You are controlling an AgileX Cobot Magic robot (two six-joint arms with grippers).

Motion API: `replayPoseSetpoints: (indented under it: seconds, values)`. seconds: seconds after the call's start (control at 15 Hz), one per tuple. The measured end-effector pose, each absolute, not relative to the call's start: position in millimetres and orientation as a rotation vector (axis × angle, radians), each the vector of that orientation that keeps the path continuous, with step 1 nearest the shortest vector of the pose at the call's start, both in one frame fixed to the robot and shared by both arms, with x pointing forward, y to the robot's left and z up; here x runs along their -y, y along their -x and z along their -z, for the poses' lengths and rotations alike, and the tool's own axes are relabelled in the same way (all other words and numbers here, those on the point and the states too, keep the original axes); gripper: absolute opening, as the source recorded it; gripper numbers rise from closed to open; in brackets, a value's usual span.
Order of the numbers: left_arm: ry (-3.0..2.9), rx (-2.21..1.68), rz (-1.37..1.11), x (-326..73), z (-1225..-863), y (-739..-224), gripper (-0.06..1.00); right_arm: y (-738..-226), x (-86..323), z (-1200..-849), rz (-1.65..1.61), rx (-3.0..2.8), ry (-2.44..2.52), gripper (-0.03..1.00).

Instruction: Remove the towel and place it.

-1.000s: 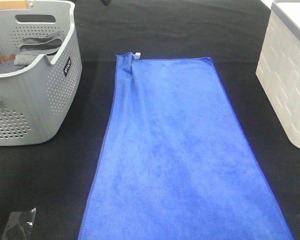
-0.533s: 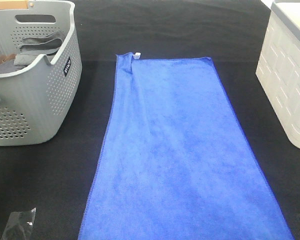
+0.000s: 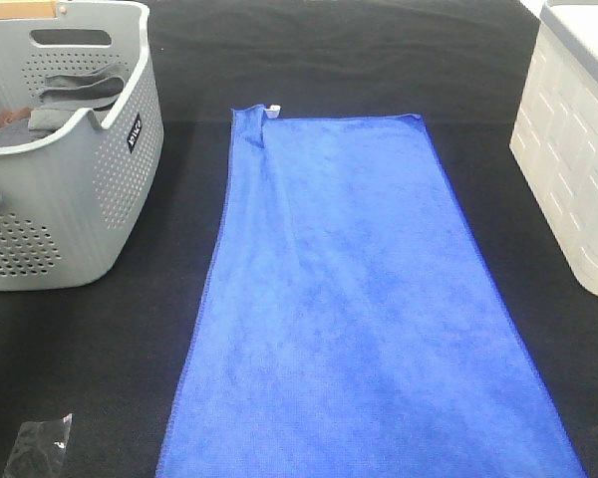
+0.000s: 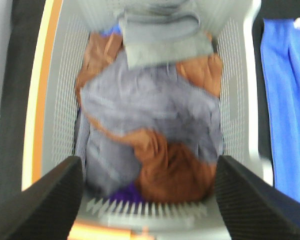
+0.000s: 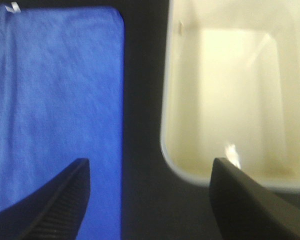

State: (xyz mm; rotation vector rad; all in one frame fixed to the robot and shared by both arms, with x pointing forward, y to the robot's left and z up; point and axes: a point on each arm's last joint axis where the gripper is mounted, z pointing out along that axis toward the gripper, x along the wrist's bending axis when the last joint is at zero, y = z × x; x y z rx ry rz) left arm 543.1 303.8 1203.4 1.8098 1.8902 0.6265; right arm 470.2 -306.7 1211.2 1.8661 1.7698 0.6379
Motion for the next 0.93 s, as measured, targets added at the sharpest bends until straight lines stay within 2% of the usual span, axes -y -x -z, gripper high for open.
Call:
replayPoseSetpoints:
  seconds: [0.2,0.53,0.8,0.93]
  values:
    - [-1.803,-1.879,-0.694,-307,-1207,-467,0.70,-389,307,-1188,-0.621,-1.742,-1.849,0.69]
    - [-1.691,-1.762,-0.834,-307,-1191,-378,0.70,-282,303,-1142,-0.758,-1.610,-1.802,0.69]
    - [-1.652,-1.735,-0.912,-310,-1144,-317,0.70,-240,305,-1113,-0.791,-1.548,-1.699,0.69]
    - [-1.573,-1.686,-1.035,-314,-1121,-284,0.70,-228,304,-1096,-0.789,-1.557,-1.639,0.69]
